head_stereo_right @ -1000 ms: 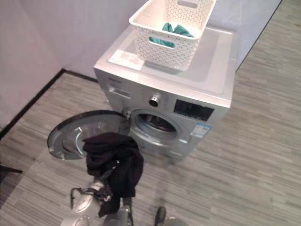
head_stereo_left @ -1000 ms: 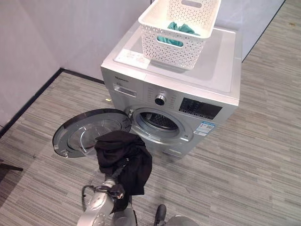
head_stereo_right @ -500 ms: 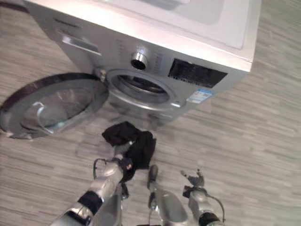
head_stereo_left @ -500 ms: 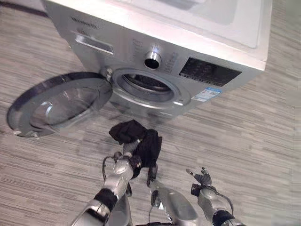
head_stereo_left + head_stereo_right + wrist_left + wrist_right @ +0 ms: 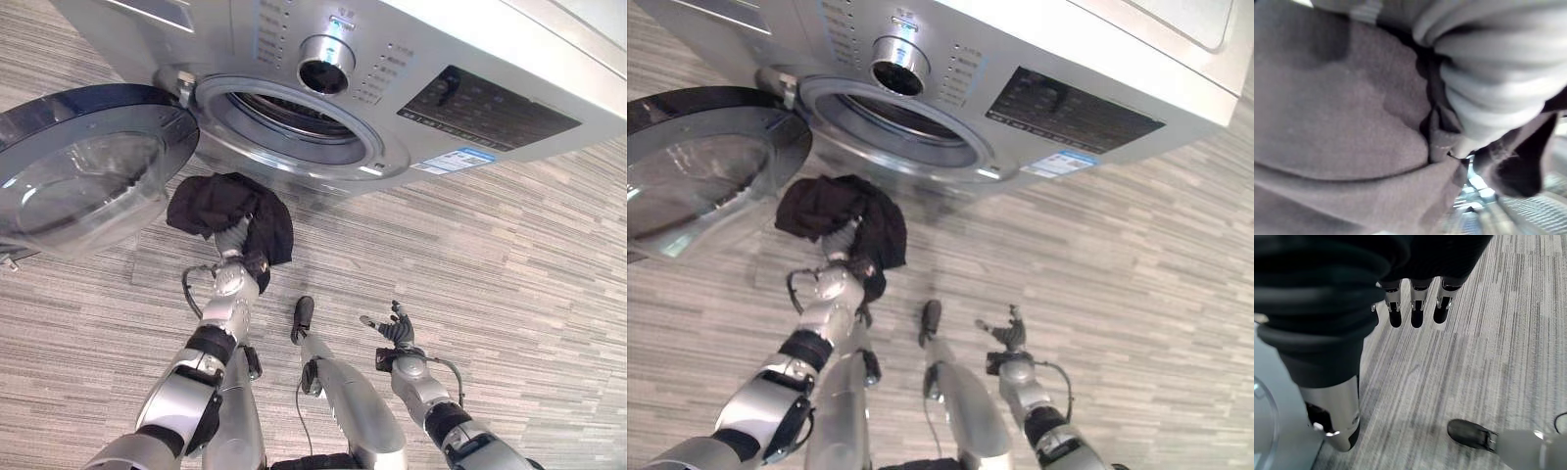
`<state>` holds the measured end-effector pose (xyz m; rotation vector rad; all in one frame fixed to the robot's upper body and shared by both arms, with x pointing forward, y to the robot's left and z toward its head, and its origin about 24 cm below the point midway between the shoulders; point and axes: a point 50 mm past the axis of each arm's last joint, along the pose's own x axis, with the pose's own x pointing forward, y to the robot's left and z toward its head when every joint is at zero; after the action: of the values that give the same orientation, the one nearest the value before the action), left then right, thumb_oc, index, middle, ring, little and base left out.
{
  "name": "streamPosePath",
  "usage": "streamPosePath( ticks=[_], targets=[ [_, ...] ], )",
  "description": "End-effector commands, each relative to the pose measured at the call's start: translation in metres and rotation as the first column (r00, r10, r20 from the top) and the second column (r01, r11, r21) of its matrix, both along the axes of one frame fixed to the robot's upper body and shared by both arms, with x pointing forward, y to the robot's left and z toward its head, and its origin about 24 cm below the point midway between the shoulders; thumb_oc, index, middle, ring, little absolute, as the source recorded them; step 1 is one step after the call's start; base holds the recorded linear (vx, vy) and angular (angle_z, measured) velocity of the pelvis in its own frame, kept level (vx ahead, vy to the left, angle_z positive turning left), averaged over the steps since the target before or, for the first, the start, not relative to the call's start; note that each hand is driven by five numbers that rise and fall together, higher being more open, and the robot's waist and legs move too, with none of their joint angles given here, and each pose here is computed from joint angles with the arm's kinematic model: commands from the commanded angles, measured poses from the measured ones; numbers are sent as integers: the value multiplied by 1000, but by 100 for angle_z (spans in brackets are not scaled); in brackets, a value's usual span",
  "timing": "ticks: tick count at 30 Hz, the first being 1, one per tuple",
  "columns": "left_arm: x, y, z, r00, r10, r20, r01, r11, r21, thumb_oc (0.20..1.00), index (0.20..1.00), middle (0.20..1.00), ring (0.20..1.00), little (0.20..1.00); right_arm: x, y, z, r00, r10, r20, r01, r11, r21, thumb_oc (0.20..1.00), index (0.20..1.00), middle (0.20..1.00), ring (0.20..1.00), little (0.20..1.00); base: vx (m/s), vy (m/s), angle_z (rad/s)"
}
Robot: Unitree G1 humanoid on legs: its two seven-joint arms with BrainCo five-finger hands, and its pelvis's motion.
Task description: Grab the laundry basket,head to the washer,open it,put in the laundry and shut it.
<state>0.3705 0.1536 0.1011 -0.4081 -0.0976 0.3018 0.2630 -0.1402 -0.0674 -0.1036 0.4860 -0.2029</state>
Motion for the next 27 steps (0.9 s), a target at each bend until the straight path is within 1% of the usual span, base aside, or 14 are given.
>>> streamPosePath(
  ticks=[1, 4, 7, 8, 9, 12, 13, 14, 16, 20, 22, 23, 27],
  targets=[
    [-2, -9, 16, 994, 21, 111, -18, 999, -30, 200, 200, 200, 200, 200, -11, -3, -4, 1000, 11, 11, -11, 1000, -10, 1000, 1000, 1000, 1000, 1000, 37, 43, -3],
    [3, -28, 43, 981, -11, 194, 20, 999, -44, 200, 200, 200, 200, 200, -7, 2, 0, 999, 20, 27, -21, 1000, 11, 1000, 1000, 1000, 1000, 1000, 26, 27, 0],
    [9, -43, 67, 968, -32, 251, 53, 996, -78, 200, 200, 200, 200, 200, -9, 1, -6, 1000, -19, -11, 19, 999, 36, 1000, 1000, 1000, 1000, 1000, 6, 7, -2],
    [13, -45, 78, 962, -26, 272, 54, 994, -96, 200, 200, 200, 200, 200, -11, -1, -9, 999, -40, -34, 42, 998, 44, 1000, 1000, 1000, 1000, 1000, 28, 24, -13],
    [21, -48, 104, 949, -18, 315, 63, 989, -134, 200, 200, 200, 200, 200, -15, -3, -17, 994, -66, -83, 70, 996, 50, 1000, 1000, 1000, 1000, 1000, 26, 23, -16],
    [27, -50, 137, 928, -11, 372, 82, 981, -175, 200, 200, 200, 200, 200, -22, -9, -26, 987, -72, -141, 76, 997, 20, 1000, 1000, 1000, 1000, 1000, 25, 13, -10],
    [27, -51, 150, 915, -10, 404, 93, 978, -187, 200, 200, 200, 200, 200, -22, -10, -26, 987, -75, -143, 78, 997, 13, 1000, 1000, 1000, 1000, 1000, 33, 21, -5],
    [27, -56, 171, 895, -10, 446, 127, 964, -235, 200, 200, 200, 200, 200, -22, -11, -27, 986, -76, -149, 78, 997, 8, 1000, 1000, 1000, 1000, 1000, 34, 24, -8],
    [26, -60, 187, 876, -11, 482, 154, 953, -260, 200, 200, 200, 200, 200, -19, -9, -24, 988, -76, -134, 79, 997, 17, 1000, 1000, 1000, 1000, 1000, 34, 25, -12],
    [22, -60, 219, 838, 7, 546, 189, 934, -303, 200, 200, 200, 200, 200, -4, -9, -8, 994, -96, -44, 99, 993, 66, 1000, 1000, 1000, 1000, 1000, 31, 23, -15],
    [13, -59, 251, 786, 26, 618, 213, 926, -310, 200, 200, 200, 200, 200, 11, -7, 15, 991, -105, 83, 95, 988, 124, 1000, 1000, 1000, 1000, 1000, 12, 59, -20],
    [8, -60, 261, 767, 30, 642, 225, 923, -313, 200, 200, 200, 200, 200, 14, -8, 22, 987, -111, 118, 94, 985, 142, 1000, 1000, 1000, 1000, 1000, 20, 59, -6],
    [0, -58, 280, 735, 51, 677, 225, 922, -315, 200, 200, 200, 200, 200, 21, -9, 46, 964, -109, 244, 62, 980, 190, 1000, 1000, 1000, 1000, 1000, 30, 12, -8]
  ],
)
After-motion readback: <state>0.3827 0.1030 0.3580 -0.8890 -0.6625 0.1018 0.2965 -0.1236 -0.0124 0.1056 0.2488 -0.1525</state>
